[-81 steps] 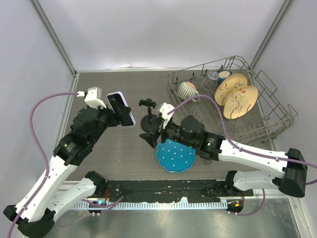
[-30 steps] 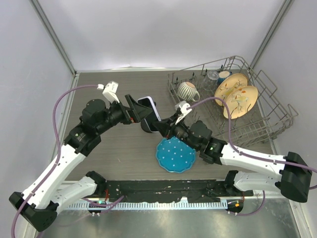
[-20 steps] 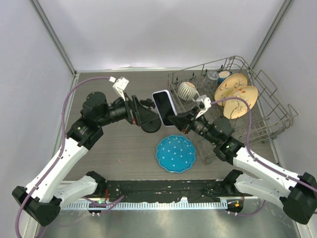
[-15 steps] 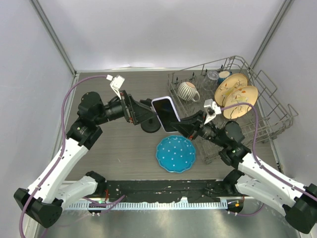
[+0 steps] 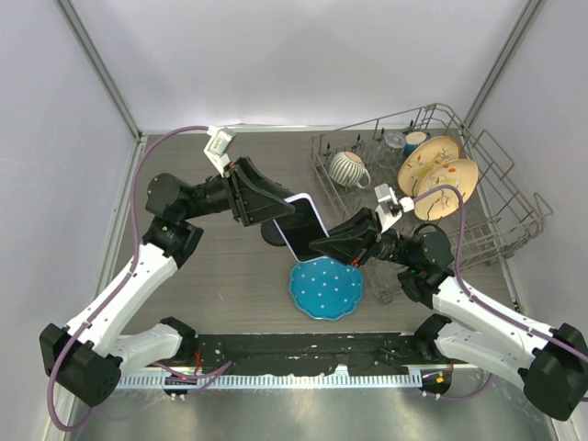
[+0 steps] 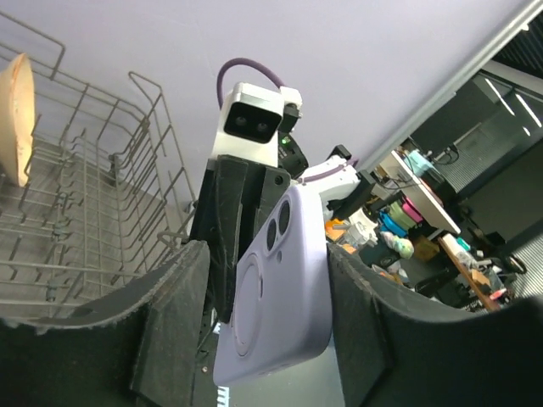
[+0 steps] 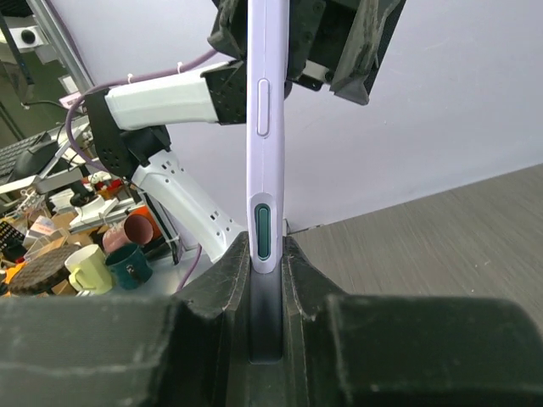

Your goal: Place the phone on the phone stand

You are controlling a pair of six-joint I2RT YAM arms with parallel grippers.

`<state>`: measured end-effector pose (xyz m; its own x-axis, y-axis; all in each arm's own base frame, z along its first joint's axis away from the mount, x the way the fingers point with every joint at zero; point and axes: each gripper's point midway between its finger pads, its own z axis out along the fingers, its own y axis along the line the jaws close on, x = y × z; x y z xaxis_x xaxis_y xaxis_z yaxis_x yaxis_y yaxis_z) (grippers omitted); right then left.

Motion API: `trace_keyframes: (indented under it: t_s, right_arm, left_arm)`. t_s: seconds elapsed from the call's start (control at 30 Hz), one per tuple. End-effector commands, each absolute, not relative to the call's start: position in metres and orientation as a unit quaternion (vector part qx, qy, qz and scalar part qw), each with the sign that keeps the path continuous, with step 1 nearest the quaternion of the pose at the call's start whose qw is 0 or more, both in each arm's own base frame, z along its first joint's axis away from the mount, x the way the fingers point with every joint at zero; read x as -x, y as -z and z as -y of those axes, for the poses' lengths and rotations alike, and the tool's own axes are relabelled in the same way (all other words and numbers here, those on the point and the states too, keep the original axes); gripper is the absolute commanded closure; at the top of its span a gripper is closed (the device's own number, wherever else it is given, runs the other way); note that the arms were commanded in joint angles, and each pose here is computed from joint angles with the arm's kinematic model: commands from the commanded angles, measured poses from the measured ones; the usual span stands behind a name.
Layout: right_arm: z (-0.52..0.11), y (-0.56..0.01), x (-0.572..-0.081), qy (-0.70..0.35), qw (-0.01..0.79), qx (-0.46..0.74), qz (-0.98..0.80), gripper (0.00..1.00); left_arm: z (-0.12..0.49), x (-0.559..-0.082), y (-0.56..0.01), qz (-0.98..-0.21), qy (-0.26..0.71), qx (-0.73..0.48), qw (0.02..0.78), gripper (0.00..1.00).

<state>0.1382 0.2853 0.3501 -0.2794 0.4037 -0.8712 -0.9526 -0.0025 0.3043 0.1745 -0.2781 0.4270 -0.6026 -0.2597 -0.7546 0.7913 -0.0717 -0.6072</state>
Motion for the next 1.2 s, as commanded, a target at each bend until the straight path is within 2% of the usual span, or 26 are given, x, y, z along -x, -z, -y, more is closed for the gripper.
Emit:
trace_keyframes:
  t_s: [0.0, 0.07, 0.13, 0.2, 0.23, 0.27, 0.33, 0.63, 0.9, 1.17]
  right_arm:
    - [-0.272, -0.39, -0.133, -0.656, 0.578, 0.274, -0.401, 0.99]
    - [-0.274, -0.388, -0.136, -0.656, 0.575, 0.272, -0.406, 0.99]
    - [-0.279, -0.384, -0.142, -0.655, 0.571, 0.269, -0.416, 0.99]
    - [-0.282, -0.38, -0.147, -0.654, 0.568, 0.266, -0.423, 0.99]
    - [-0.282, -0.381, -0.149, -0.653, 0.571, 0.262, -0.423, 0.99]
    - [-0.283, -0.38, -0.151, -0.652, 0.571, 0.26, -0.426, 0.99]
    - [-0.283, -0.378, -0.154, -0.65, 0.574, 0.255, -0.429, 0.99]
    - [-0.285, -0.373, -0.162, -0.643, 0.578, 0.244, -0.44, 0.99]
    - [-0.289, -0.37, -0.163, -0.644, 0.57, 0.251, -0.444, 0.99]
    - [-0.291, -0.364, -0.169, -0.641, 0.56, 0.241, -0.467, 0.99]
  left_arm:
    - [0.279, -0.153, -0.44, -0.527, 0.715, -0.277, 0.367, 0.45]
    - [0.281, -0.152, -0.439, -0.527, 0.713, -0.277, 0.371, 0.56]
    - [0.282, -0.152, -0.436, -0.533, 0.703, -0.28, 0.378, 0.59]
    - [0.284, -0.155, -0.433, -0.549, 0.694, -0.271, 0.379, 0.54]
    - [0.283, -0.155, -0.434, -0.545, 0.682, -0.281, 0.398, 0.46]
    - [0.284, -0.157, -0.433, -0.55, 0.676, -0.277, 0.405, 0.42]
    - [0.282, -0.16, -0.429, -0.561, 0.658, -0.277, 0.419, 0.38]
    - [0.284, -0.172, -0.419, -0.585, 0.642, -0.259, 0.423, 0.51]
    - [0.286, -0.174, -0.426, -0.579, 0.653, -0.251, 0.418, 0.55]
    - [0.282, -0.172, -0.436, -0.57, 0.658, -0.239, 0.431, 0.83]
